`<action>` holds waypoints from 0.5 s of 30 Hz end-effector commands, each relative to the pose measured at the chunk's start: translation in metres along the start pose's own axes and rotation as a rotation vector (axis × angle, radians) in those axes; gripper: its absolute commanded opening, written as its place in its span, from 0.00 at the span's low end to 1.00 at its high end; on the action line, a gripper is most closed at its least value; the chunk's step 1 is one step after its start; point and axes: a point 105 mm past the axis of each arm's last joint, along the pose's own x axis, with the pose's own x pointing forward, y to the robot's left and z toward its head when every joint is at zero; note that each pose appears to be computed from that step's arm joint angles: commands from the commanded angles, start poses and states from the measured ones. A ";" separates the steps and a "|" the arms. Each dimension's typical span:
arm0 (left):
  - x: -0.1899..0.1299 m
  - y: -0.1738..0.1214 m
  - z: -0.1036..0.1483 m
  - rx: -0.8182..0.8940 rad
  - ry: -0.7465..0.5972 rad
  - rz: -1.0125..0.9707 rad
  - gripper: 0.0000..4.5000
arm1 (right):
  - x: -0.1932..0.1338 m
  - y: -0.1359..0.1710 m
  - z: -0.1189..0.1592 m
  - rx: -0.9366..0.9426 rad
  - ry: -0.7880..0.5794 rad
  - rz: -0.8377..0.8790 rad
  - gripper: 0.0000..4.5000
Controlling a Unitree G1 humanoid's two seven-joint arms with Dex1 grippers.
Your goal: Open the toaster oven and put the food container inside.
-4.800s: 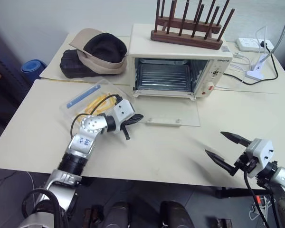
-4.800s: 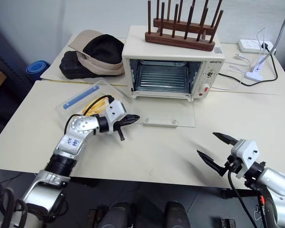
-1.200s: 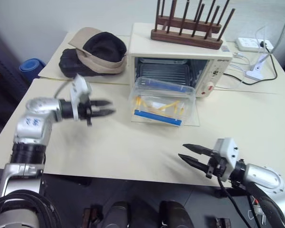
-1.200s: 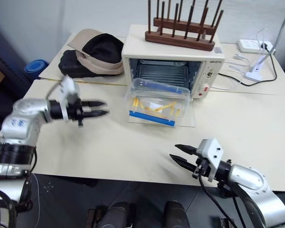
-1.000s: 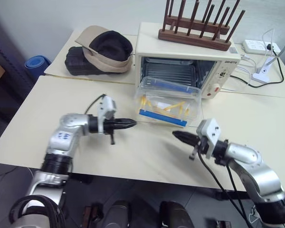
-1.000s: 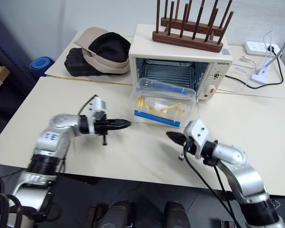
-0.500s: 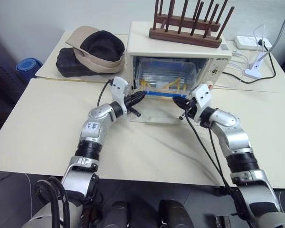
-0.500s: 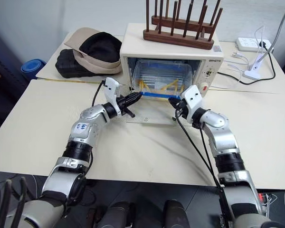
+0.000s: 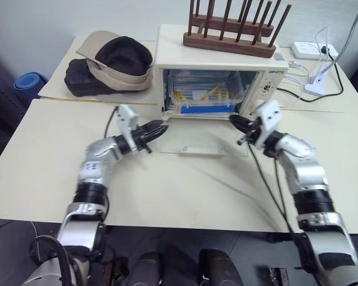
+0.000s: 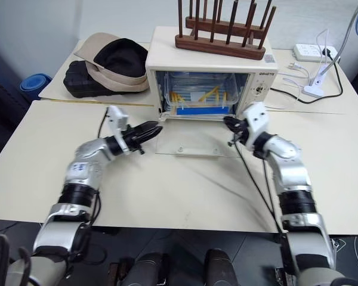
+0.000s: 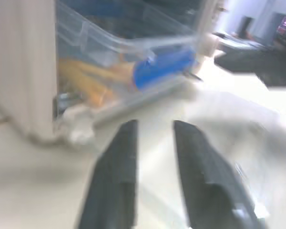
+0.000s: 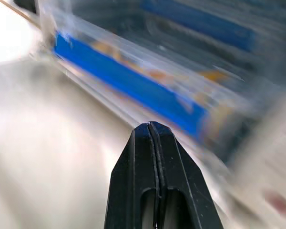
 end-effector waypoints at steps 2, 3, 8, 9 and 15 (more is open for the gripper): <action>-0.040 -0.030 0.022 0.051 0.056 -0.249 0.64 | -0.040 -0.032 -0.020 -0.061 0.135 -0.008 0.00; -0.047 -0.036 0.024 0.063 0.076 -0.288 0.70 | -0.046 -0.035 -0.029 -0.066 0.176 0.005 0.00; -0.062 -0.050 0.027 0.111 0.082 -0.364 1.00 | -0.045 -0.015 -0.066 -0.035 0.267 0.159 0.00; -0.064 -0.049 0.027 0.108 0.084 -0.349 1.00 | -0.041 -0.008 -0.068 -0.029 0.256 0.195 0.00; -0.067 -0.036 0.036 0.061 -0.004 -0.215 1.00 | -0.011 0.002 -0.031 -0.007 0.005 0.193 0.00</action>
